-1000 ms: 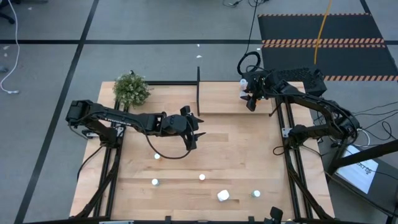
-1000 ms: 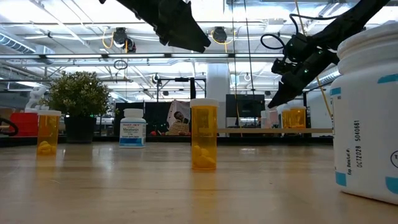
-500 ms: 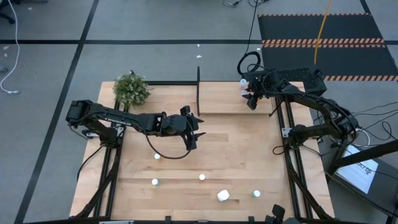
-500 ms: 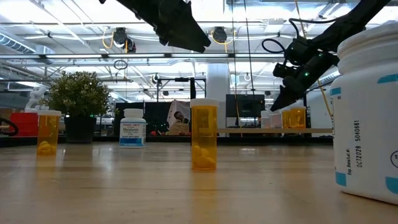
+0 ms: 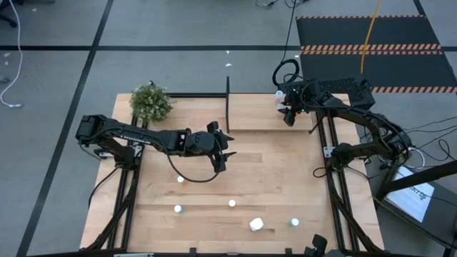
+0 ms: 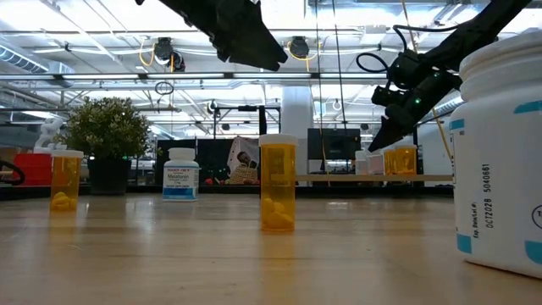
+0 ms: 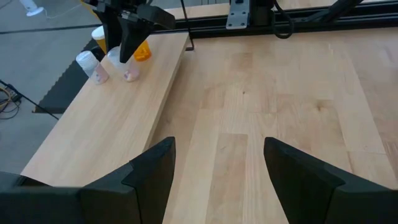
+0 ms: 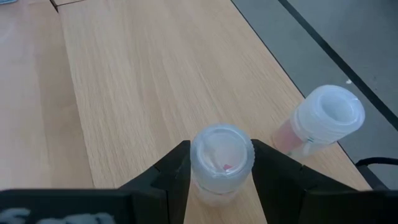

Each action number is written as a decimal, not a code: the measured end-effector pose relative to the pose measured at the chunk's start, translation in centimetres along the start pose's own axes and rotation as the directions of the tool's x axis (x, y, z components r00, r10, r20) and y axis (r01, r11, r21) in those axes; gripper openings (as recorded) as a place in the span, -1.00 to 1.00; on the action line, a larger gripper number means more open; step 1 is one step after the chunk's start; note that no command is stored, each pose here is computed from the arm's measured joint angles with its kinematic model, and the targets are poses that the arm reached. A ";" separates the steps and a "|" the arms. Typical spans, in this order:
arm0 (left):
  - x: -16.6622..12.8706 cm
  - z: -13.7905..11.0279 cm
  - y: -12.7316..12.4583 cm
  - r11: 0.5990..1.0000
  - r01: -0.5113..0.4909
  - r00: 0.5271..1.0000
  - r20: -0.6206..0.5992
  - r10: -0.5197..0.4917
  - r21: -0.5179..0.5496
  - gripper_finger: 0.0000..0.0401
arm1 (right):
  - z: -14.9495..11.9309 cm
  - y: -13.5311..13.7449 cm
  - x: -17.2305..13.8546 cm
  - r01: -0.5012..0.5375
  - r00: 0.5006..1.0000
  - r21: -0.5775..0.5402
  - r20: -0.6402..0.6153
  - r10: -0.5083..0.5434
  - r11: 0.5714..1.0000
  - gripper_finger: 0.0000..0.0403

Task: Pick and place medicine bottles onto shelf by color
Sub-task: Put the transparent pill bottle on the shelf aligned with the other transparent pill bottle

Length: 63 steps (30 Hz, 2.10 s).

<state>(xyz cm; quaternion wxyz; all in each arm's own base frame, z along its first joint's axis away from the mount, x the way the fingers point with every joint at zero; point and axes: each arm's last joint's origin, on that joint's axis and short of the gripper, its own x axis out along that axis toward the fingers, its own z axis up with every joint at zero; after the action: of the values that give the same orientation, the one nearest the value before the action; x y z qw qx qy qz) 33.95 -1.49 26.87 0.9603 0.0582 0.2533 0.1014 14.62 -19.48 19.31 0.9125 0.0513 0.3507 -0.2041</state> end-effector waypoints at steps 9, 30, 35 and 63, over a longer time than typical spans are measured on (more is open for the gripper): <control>0.0 0.0 0.0 1.000 0.000 1.000 0.001 0.000 0.000 0.23 | 0.0 0.0 0.0 -0.002 1.000 -0.017 -0.004 0.002 1.000 -0.23; 0.0 0.0 0.0 1.000 0.000 1.000 0.003 0.000 0.000 0.25 | 0.0 0.0 0.0 0.000 1.000 -0.040 -0.004 0.000 0.999 -0.16; 0.0 0.0 0.0 1.000 0.000 1.000 0.002 0.000 0.000 0.25 | 0.0 0.0 0.0 0.006 1.000 -0.044 -0.007 -0.006 0.999 -0.16; 0.0 0.0 0.0 1.000 0.000 1.000 0.001 0.000 0.001 0.25 | -0.1 0.1 0.0 0.012 1.000 -0.155 -0.021 -0.015 0.988 -0.16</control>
<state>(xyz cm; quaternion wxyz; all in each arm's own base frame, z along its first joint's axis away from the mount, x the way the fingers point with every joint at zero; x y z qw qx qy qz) 33.95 -1.49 26.88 0.9604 0.0590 0.2527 0.1013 14.60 -19.41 19.19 0.9084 -0.0198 0.3760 -0.1819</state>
